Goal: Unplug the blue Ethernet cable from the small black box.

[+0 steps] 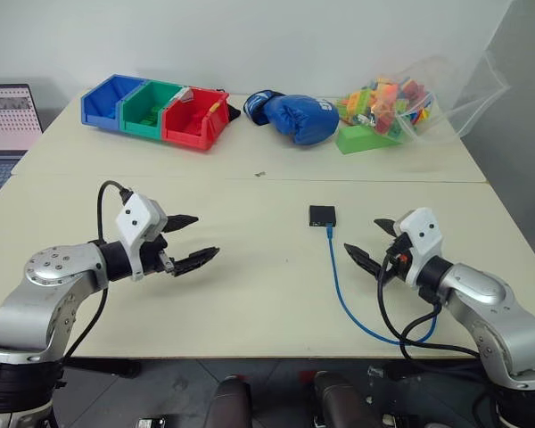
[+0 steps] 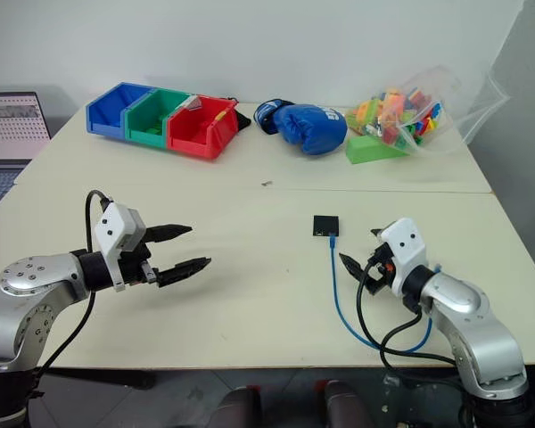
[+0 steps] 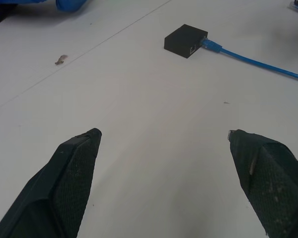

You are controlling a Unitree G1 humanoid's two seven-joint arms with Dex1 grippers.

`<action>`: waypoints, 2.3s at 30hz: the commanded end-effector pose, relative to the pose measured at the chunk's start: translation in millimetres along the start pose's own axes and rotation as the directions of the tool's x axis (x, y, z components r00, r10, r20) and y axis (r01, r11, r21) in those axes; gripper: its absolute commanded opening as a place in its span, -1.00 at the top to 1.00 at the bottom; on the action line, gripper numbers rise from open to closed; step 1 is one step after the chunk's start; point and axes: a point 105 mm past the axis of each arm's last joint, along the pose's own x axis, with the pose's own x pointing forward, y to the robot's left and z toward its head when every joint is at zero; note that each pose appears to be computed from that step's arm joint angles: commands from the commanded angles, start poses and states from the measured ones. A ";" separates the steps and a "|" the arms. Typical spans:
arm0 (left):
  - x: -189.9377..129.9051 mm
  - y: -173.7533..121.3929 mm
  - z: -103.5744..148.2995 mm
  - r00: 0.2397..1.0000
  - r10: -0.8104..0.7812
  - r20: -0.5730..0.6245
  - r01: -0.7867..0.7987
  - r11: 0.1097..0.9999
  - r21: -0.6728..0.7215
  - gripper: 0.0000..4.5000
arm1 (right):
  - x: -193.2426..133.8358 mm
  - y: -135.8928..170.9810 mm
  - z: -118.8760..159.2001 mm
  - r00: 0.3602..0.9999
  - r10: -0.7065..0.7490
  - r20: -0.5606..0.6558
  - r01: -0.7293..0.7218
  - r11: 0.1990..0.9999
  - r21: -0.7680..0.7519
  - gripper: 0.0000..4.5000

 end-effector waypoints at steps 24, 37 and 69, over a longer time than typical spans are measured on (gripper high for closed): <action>13.4 -48.3 27.0 0.947 -0.314 0.068 0.306 0.946 0.104 -0.93 | 66.3 24.9 -45.4 0.963 -0.254 -0.095 0.263 0.959 0.104 -0.99; 14.8 -46.9 17.3 0.941 -0.331 0.067 0.320 0.937 0.137 -1.00 | 96.2 22.1 -55.8 0.902 -0.401 -0.162 0.428 0.883 0.194 -0.32; 14.8 -52.6 46.7 0.847 -0.439 0.300 0.525 0.779 -0.343 -1.00 | 55.1 86.9 62.5 0.765 0.636 0.101 -0.222 0.407 -0.886 0.94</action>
